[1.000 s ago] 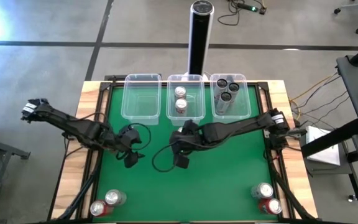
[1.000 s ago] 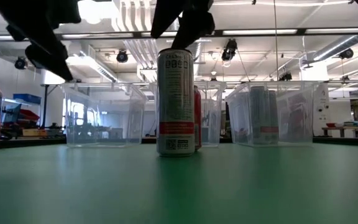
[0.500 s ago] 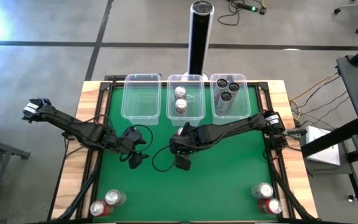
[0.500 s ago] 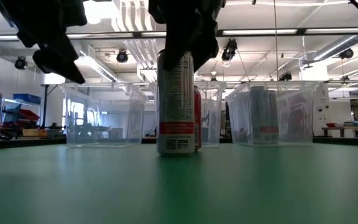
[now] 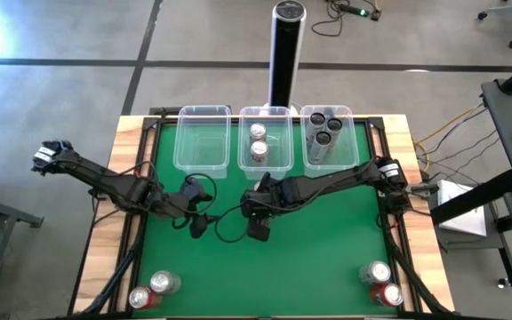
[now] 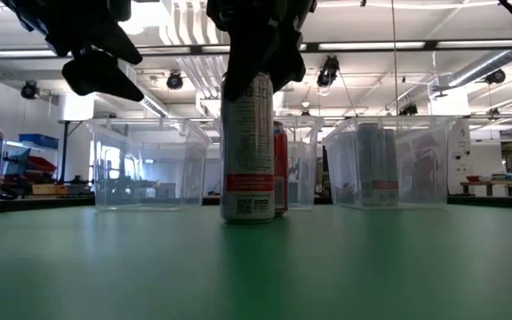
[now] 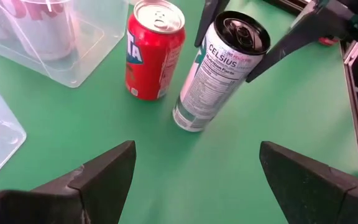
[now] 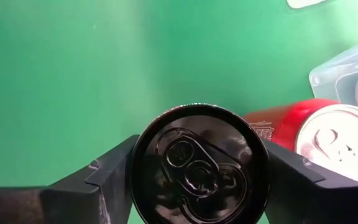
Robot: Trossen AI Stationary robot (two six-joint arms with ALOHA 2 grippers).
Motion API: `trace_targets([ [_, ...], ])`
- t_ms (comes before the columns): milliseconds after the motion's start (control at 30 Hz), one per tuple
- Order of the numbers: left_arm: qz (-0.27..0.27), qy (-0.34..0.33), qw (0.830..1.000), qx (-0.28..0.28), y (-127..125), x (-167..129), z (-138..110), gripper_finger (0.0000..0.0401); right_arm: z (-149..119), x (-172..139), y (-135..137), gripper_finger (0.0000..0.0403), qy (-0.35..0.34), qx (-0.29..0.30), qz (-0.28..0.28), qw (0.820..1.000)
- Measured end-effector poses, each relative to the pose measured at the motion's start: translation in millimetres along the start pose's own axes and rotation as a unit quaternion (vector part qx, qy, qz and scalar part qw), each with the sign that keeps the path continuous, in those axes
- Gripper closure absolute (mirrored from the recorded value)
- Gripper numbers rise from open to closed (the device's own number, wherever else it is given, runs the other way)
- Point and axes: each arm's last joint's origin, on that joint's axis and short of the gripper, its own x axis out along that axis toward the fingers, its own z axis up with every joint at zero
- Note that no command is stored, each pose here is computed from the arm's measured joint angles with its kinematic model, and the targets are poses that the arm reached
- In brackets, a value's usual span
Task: Sort soda cans
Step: Put the white soda can into the top right transparent bin
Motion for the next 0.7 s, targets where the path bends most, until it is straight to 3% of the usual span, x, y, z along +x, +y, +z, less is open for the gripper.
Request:
trace_targets([
  [133,-0.004,-0.005,1.000,-0.005,0,-5,3,0.0074,8,-22,1,0.0147,-0.010,0.009,0.027,1.000],
  [400,-0.030,-0.054,0.998,0.000,-6,-27,28,0.0074,9,-127,-15,0.0146,-0.068,0.037,0.049,0.996],
  [533,-0.044,-0.073,0.996,-0.006,-10,-36,40,0.0074,-9,-178,-38,0.0146,-0.120,0.079,-0.016,0.989],
  [700,-0.060,-0.099,0.993,0.000,-16,-48,56,0.0074,-37,-210,-62,0.0147,-0.160,0.132,-0.102,0.973],
])
